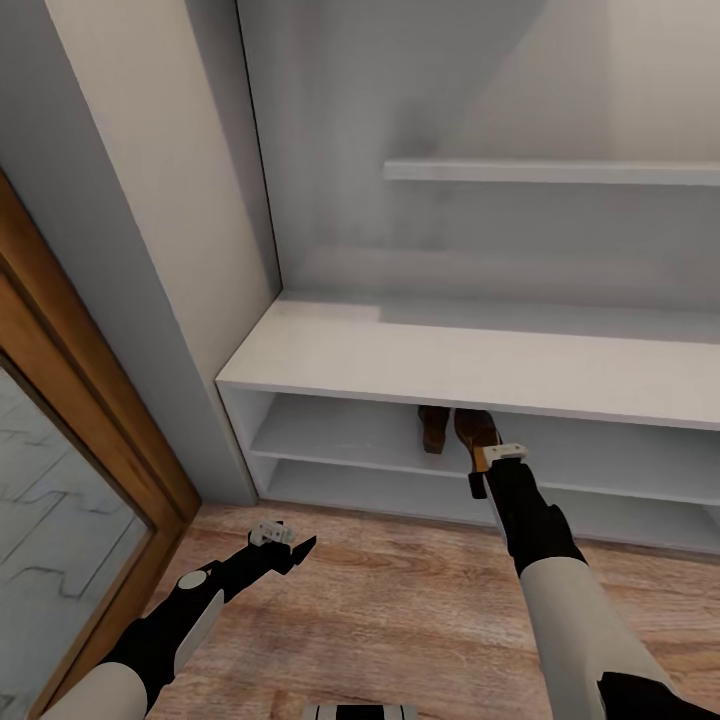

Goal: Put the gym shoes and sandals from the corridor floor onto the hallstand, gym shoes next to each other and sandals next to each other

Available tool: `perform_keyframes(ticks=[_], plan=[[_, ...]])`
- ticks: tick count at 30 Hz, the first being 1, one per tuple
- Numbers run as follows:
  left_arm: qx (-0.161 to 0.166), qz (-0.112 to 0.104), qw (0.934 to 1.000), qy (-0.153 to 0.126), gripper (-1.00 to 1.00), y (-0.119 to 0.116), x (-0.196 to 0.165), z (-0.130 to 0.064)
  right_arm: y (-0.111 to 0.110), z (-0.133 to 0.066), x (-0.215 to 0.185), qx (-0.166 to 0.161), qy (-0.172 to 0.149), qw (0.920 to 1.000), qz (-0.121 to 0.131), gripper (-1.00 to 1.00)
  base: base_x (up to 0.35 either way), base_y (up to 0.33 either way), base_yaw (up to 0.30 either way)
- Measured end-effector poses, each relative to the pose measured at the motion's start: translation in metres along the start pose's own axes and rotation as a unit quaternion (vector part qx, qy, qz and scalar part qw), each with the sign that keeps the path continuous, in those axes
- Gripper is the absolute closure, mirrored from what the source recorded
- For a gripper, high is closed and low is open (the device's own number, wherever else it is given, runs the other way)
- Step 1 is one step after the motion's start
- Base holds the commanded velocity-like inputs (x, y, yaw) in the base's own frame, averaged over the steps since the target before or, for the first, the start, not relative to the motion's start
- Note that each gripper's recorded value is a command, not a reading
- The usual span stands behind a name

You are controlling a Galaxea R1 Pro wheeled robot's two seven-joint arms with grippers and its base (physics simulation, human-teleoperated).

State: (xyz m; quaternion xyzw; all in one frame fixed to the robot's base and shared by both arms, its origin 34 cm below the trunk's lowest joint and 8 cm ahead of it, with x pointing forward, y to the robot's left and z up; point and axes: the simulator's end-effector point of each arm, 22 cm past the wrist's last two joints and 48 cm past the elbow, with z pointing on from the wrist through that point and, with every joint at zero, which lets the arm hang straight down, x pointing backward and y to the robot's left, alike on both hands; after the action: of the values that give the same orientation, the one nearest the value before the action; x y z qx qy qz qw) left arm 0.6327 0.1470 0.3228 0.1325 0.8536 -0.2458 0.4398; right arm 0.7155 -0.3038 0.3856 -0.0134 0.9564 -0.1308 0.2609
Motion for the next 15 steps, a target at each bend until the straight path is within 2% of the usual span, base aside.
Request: perform_keyframes(ticks=[15], plan=[[0.000,0.000,1.0000,0.000,-1.00,-0.0002,-0.0001,0.0001,-0.0009,0.0001,0.0000,0.001,0.000,1.0000,0.001,1.00,0.000,0.000,0.000]])
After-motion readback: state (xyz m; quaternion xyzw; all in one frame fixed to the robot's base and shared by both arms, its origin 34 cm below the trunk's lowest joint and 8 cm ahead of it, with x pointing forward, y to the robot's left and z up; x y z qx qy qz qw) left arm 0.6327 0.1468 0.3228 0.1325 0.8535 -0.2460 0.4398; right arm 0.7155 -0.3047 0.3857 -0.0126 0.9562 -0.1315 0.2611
